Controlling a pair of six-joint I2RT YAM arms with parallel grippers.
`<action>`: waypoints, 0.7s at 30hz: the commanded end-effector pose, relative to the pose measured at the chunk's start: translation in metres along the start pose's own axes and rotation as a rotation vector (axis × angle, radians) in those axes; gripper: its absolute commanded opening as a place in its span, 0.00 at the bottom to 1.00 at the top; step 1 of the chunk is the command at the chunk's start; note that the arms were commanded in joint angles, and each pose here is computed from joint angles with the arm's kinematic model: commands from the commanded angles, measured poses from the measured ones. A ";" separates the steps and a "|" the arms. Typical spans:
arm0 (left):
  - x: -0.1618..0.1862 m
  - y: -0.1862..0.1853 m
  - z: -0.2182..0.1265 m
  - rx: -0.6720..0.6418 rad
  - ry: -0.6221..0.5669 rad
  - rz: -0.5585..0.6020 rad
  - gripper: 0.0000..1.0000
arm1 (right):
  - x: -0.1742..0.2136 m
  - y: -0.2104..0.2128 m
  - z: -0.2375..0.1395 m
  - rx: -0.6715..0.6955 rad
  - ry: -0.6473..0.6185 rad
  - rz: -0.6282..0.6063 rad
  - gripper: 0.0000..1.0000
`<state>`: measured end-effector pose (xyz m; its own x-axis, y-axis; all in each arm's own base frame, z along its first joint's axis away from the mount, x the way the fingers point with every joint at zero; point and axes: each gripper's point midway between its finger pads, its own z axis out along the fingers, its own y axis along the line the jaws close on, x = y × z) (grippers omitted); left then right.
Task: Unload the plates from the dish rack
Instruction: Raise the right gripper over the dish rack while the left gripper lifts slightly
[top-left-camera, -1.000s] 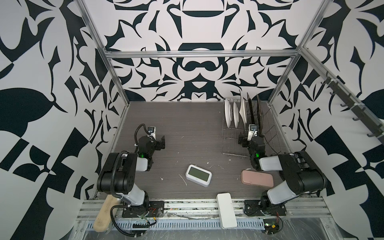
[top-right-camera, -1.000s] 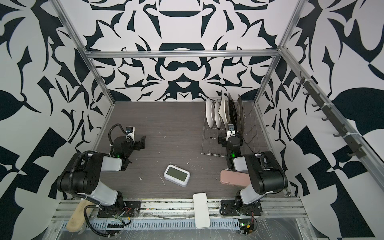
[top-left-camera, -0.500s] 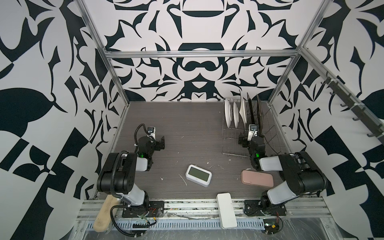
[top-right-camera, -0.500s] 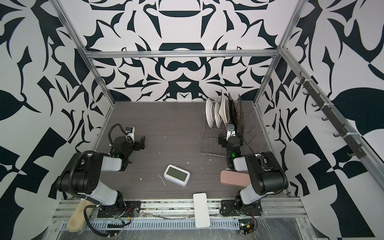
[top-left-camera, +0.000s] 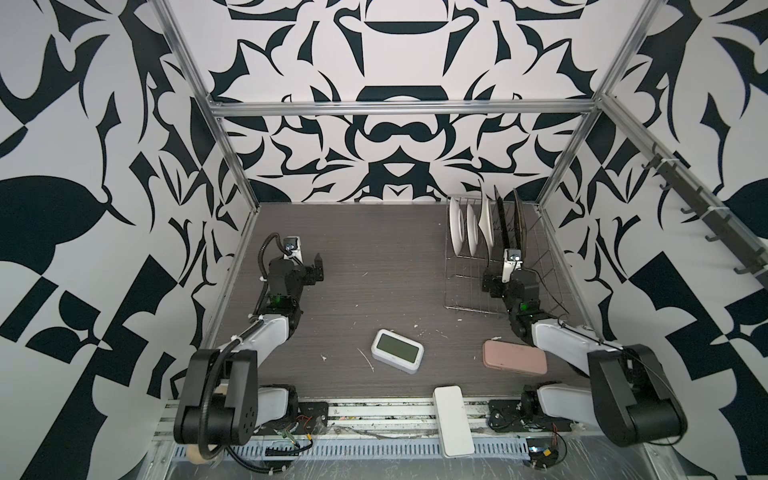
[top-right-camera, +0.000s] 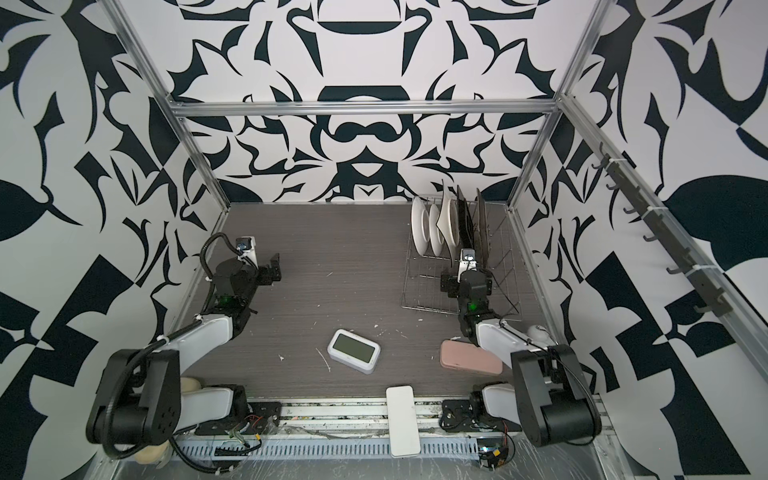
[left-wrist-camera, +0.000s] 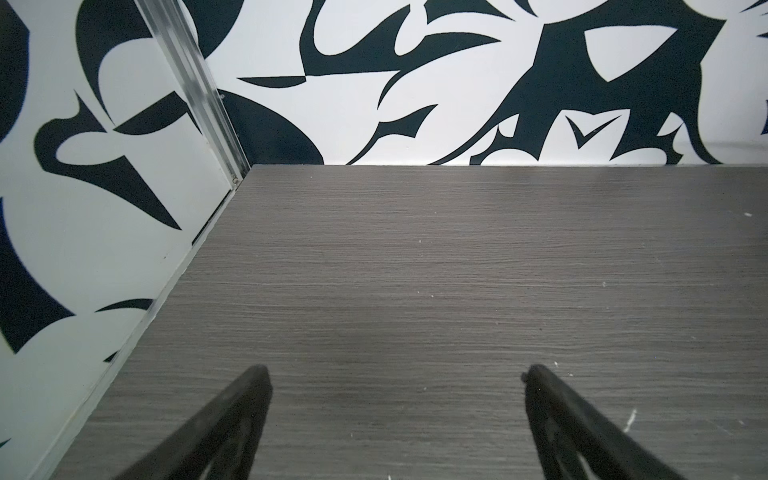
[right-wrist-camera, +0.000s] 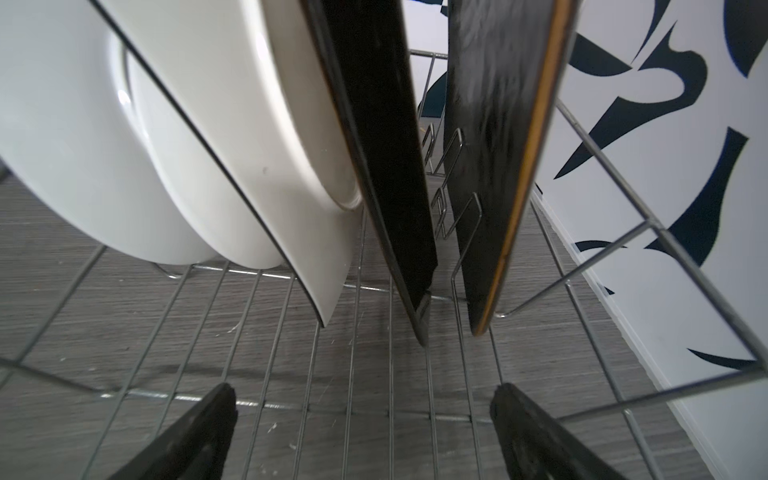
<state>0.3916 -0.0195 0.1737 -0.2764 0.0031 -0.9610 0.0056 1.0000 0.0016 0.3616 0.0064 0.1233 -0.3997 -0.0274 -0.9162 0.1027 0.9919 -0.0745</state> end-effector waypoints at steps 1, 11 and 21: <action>-0.009 0.001 -0.011 -0.024 0.049 -0.047 0.99 | -0.025 0.001 -0.013 -0.015 -0.037 0.033 0.99; -0.013 -0.032 -0.046 0.028 0.123 -0.086 0.99 | -0.061 -0.012 -0.065 0.003 -0.065 0.246 1.00; 0.015 -0.052 -0.065 0.104 0.259 -0.220 0.99 | -0.079 -0.021 -0.101 0.101 0.154 0.265 1.00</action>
<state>0.3335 -0.0668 0.1765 -0.4870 -0.1297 -0.8637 0.0304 0.9858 -0.1652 0.3139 0.0041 0.2434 -0.3856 0.2390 -0.8912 0.2489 0.9570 0.1490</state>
